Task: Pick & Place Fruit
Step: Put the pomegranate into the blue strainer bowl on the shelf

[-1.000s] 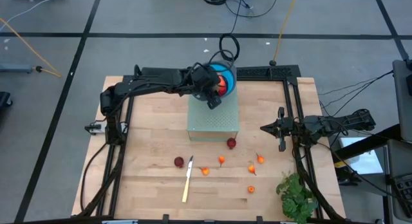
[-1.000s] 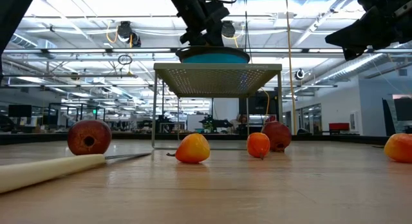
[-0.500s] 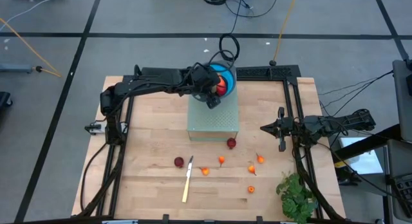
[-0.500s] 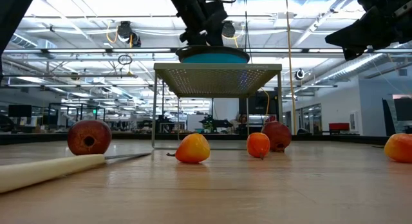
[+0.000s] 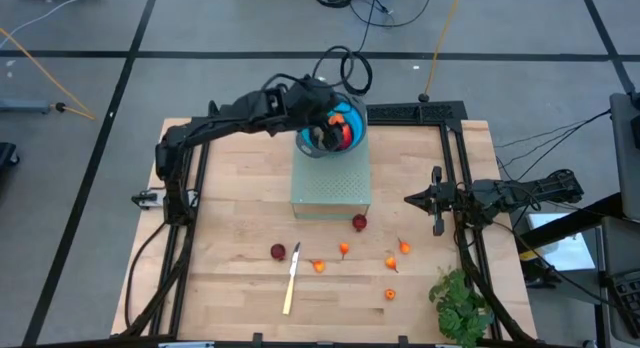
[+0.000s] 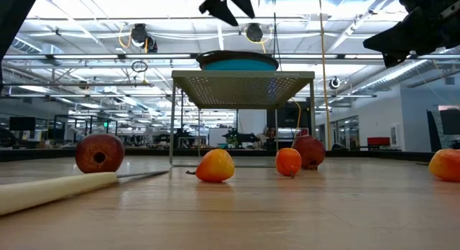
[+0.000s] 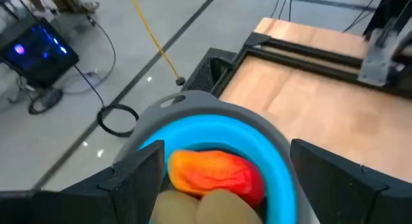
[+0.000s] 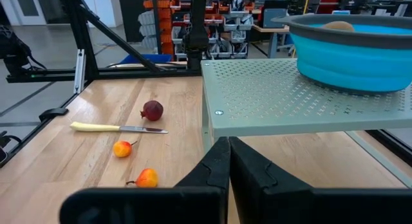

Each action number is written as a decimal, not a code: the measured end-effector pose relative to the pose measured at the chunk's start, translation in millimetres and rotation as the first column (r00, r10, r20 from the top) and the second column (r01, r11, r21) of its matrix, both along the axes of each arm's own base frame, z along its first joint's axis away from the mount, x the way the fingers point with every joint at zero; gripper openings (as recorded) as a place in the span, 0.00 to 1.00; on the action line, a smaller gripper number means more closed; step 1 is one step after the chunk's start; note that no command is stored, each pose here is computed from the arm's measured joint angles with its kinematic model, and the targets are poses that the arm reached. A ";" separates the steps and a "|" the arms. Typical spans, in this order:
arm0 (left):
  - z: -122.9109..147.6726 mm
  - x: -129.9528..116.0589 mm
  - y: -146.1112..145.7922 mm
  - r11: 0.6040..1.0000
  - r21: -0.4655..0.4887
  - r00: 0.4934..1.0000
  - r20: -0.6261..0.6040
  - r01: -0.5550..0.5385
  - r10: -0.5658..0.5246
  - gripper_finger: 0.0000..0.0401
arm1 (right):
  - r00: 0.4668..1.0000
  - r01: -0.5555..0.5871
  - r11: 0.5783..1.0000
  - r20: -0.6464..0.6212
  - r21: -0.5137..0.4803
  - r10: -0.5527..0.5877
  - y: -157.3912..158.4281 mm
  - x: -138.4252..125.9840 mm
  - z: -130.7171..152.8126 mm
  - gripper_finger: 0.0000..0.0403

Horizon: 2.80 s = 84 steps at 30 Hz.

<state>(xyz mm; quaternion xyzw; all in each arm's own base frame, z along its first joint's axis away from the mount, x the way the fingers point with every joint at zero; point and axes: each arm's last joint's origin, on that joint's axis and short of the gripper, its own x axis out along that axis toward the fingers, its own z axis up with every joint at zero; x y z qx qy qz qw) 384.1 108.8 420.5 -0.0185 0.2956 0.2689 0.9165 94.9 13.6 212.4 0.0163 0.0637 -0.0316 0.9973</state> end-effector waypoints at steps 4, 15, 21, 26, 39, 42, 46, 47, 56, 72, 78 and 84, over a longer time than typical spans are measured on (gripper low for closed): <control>14.2 -8.0 -11.7 0.998 -0.065 1.000 0.018 -0.024 0.026 0.84 | 1.000 -0.001 1.000 0.000 0.000 0.001 0.0 0.0 0.0 0.00; 20.4 -7.4 -47.2 0.994 -0.107 0.999 0.041 0.029 -0.024 0.84 | 1.000 -0.001 1.000 0.000 0.000 0.001 0.1 0.0 0.0 0.00; 20.5 -5.6 -60.0 0.993 -0.113 0.998 0.049 0.035 -0.029 0.84 | 1.000 -0.001 1.000 0.000 0.000 0.001 0.1 0.0 0.0 0.00; 20.1 -4.8 -68.4 0.982 -0.189 0.996 0.086 0.003 0.014 0.84 | 1.000 -0.001 1.000 0.000 0.000 0.001 0.1 0.0 0.0 0.00; 3.4 -19.1 -123.5 0.875 -0.457 0.986 -0.040 -0.161 0.161 0.84 | 1.000 -0.001 1.000 0.000 0.000 0.001 0.1 0.0 0.0 0.00; -0.7 -25.5 -138.2 0.832 -0.508 0.974 -0.090 -0.225 0.208 0.84 | 1.000 -0.002 1.000 0.000 0.000 0.002 0.1 0.0 0.0 0.00; -5.9 -35.7 -156.2 0.761 -0.559 0.944 -0.164 -0.328 0.286 0.84 | 1.000 -0.001 1.000 0.000 0.000 0.001 0.1 0.0 0.0 0.00; -7.0 -38.4 -160.4 0.745 -0.567 0.935 -0.183 -0.352 0.303 0.84 | 1.000 -0.002 1.000 0.000 0.000 0.002 0.1 0.0 0.0 0.00; -17.0 -54.6 -195.4 0.627 -0.603 0.868 -0.290 -0.493 0.403 0.84 | 1.000 -0.002 1.000 0.000 0.000 0.002 0.1 0.0 0.0 0.00; -63.0 -51.7 -216.9 0.562 -0.556 0.788 -0.487 -0.613 0.378 0.84 | 1.000 -0.002 1.000 -0.001 0.000 0.002 0.1 0.0 0.0 0.00; -92.3 -51.2 -213.9 0.537 -0.500 0.720 -0.597 -0.679 0.354 0.84 | 1.000 -0.002 1.000 0.000 0.000 0.002 0.1 0.0 0.0 0.00; -114.7 -50.5 -215.3 0.516 -0.482 0.683 -0.654 -0.708 0.326 0.84 | 1.000 -0.002 1.000 -0.001 0.000 0.002 0.1 0.0 -0.1 0.00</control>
